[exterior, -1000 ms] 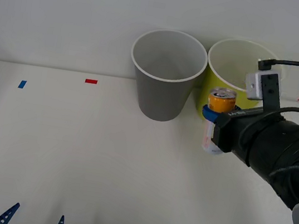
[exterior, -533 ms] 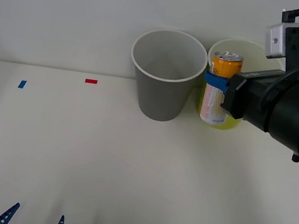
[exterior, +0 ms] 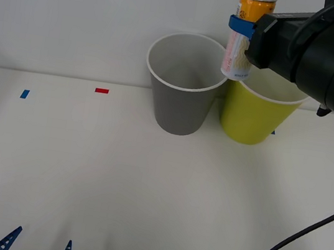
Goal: Put cans in the gray bin and PET bottles in the light green bin.
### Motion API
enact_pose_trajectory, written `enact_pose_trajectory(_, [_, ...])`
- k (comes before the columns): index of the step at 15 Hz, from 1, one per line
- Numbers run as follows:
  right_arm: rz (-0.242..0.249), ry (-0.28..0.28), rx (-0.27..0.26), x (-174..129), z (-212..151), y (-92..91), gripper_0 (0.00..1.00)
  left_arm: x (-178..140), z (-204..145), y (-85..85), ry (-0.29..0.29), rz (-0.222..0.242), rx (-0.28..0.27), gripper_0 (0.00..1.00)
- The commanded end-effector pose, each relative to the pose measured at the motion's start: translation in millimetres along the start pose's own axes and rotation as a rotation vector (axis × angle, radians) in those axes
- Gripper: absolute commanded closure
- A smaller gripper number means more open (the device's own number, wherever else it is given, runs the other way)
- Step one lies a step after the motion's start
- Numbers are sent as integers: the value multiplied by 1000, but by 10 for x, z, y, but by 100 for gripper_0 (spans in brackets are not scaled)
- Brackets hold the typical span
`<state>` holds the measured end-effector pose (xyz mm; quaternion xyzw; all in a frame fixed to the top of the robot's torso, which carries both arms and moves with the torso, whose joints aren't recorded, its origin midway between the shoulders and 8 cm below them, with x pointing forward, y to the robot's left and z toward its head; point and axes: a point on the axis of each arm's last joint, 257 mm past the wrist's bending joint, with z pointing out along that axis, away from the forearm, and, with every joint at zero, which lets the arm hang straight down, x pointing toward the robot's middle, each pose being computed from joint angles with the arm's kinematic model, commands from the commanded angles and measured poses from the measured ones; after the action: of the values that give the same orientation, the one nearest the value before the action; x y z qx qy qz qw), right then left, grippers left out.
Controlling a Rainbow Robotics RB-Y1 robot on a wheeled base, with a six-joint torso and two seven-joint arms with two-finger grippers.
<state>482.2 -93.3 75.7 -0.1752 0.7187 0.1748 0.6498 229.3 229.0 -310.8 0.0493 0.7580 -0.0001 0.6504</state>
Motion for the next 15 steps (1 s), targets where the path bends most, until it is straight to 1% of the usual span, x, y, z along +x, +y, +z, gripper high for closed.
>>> enact_pose_trajectory(1, [5, -62, -28, -176, 234, 14, 100, 0, 0, 0, 0, 0, 0, 0])
enact_pose_trajectory(3, [8, -91, -40, -198, 377, 22, 100, 0, 0, 0, 0, 0, 0, 0])
enact_pose_trajectory(6, [-17, -135, -33, -160, 625, 43, 100, 0, 0, 0, 0, 0, 0, 0])
enact_pose_trajectory(8, [-35, -166, -27, -91, 859, 51, 100, 0, 0, 0, 0, 0, 0, 0])
enact_pose_trajectory(9, [-45, -173, -19, -89, 950, 27, 100, 0, 0, 0, 0, 0, 0, 0])
enact_pose_trajectory(12, [-51, -170, -13, -56, 1153, -26, 100, 0, 0, 0, 0, 0, 0, 0])
enact_pose_trajectory(13, [-53, -170, -17, -24, 1212, -12, 100, 0, 0, 0, 0, 0, 0, 0])
enact_pose_trajectory(15, [-78, -172, -10, 1, 1286, 3, 100, 0, 0, 0, 0, 0, 0, 0])
